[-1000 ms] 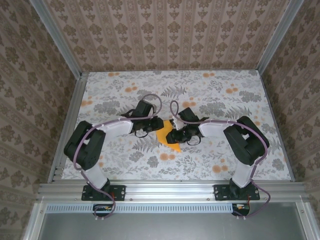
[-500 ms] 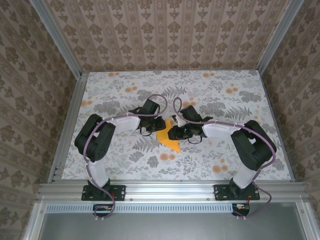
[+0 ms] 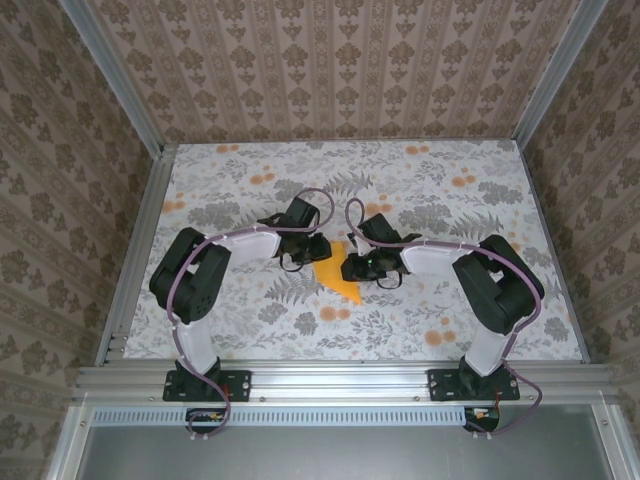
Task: Fold a paper plane with a square sheet of paper (pick it up from the middle)
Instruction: Fold the wing for the fifth time at the center of the table.
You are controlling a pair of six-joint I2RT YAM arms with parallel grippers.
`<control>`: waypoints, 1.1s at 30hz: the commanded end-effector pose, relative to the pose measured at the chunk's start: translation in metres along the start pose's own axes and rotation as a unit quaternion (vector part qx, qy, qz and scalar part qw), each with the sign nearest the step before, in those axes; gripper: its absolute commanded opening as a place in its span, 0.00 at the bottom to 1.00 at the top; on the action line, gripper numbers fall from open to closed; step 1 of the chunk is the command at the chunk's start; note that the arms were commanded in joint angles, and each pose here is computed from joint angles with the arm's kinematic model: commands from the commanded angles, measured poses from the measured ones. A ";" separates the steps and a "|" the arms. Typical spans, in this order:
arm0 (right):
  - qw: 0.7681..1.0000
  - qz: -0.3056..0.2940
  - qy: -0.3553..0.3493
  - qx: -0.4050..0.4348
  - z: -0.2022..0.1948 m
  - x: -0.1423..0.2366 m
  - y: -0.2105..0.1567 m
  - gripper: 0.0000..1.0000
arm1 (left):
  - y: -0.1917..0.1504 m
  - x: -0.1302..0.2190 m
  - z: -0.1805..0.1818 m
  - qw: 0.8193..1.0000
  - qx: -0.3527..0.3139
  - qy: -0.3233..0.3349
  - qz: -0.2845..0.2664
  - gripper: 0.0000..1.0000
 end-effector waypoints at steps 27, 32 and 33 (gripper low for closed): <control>0.997 0.005 -0.019 -0.068 -0.031 -0.010 -0.003 0.19 | -0.057 0.018 -0.001 0.989 0.138 -0.051 -0.010 0.41; 0.997 0.005 -0.019 -0.071 -0.033 -0.010 -0.003 0.19 | -0.057 0.012 -0.004 0.987 0.144 -0.069 -0.003 0.38; 0.997 0.003 -0.019 -0.071 -0.032 -0.009 -0.003 0.19 | -0.056 0.011 -0.004 0.987 0.144 -0.070 -0.003 0.37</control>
Point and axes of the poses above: each hand's point on the last joint's axis, 136 mm out from that joint toward the fingers, its own x axis back along the fingers, its own z axis along the line the jaws close on, y = z × x, the point moved 7 cm from there along x, back along the fingers, and after that the axes turned 8 degrees about -x, right-handed, at the moved point
